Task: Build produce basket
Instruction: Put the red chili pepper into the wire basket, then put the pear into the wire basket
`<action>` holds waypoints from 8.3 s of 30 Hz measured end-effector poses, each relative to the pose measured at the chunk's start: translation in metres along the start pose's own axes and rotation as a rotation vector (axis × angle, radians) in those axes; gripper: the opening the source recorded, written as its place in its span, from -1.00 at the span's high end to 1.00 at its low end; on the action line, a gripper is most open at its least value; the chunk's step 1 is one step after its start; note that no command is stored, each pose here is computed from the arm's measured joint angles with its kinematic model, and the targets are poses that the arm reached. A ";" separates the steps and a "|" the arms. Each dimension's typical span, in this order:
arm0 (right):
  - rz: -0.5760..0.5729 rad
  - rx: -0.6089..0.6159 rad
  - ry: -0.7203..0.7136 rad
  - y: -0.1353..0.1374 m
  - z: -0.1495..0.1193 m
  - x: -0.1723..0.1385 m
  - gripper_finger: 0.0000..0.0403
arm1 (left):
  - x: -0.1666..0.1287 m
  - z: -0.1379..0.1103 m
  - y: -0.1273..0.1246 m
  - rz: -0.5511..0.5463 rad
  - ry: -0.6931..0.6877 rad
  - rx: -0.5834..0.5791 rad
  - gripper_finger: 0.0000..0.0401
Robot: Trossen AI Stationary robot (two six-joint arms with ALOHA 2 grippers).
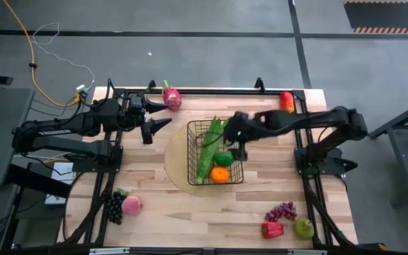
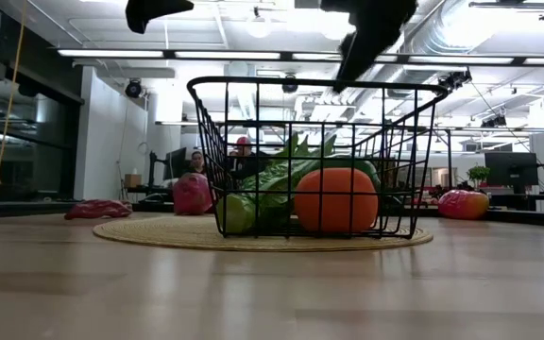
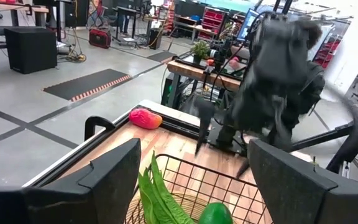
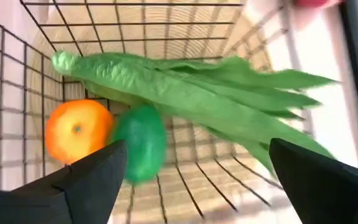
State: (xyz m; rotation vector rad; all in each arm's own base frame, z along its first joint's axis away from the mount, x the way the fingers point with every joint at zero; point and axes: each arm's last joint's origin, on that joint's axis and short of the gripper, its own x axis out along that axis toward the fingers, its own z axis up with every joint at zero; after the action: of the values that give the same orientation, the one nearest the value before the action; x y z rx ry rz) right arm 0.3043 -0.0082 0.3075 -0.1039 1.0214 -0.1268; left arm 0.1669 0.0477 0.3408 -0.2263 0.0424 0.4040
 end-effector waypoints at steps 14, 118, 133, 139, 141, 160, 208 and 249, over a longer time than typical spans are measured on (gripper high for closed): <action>0.067 0.508 -0.732 -0.018 -0.079 -0.052 -0.90 | 0.000 0.000 0.000 0.001 -0.001 -0.019 -0.42; 0.162 0.581 -1.253 -0.018 -0.100 -0.064 -0.90 | 0.026 -0.003 0.054 0.282 0.106 -0.296 0.48; 0.184 0.565 -1.252 -0.017 -0.100 -0.064 -0.90 | -0.001 0.015 -0.045 -0.120 -0.137 -0.077 0.48; 0.185 0.565 -1.252 -0.017 -0.100 -0.064 -0.90 | -0.002 0.015 -0.049 -0.124 -0.152 -0.041 0.47; 0.186 0.564 -1.252 -0.017 -0.100 -0.064 -0.90 | -0.002 0.015 -0.049 -0.123 -0.153 -0.041 0.47; 0.186 0.564 -1.252 -0.017 -0.100 -0.064 -0.90 | 0.065 -0.004 -0.068 -0.067 -0.088 -0.080 0.47; 0.197 0.597 -1.192 -0.016 -0.102 -0.059 -0.90 | 0.177 -0.055 -0.013 0.369 0.564 -0.208 -0.26; 0.247 0.667 -0.811 -0.017 -0.091 -0.076 -0.90 | 0.015 -0.009 -0.032 -0.174 -0.200 0.046 -0.26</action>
State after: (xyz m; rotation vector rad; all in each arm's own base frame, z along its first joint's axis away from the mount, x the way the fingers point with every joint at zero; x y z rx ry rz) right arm 0.1862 -0.0159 0.3266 0.5426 0.1422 -0.1738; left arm 0.1937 0.0229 0.3370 -0.1424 -0.1635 0.2509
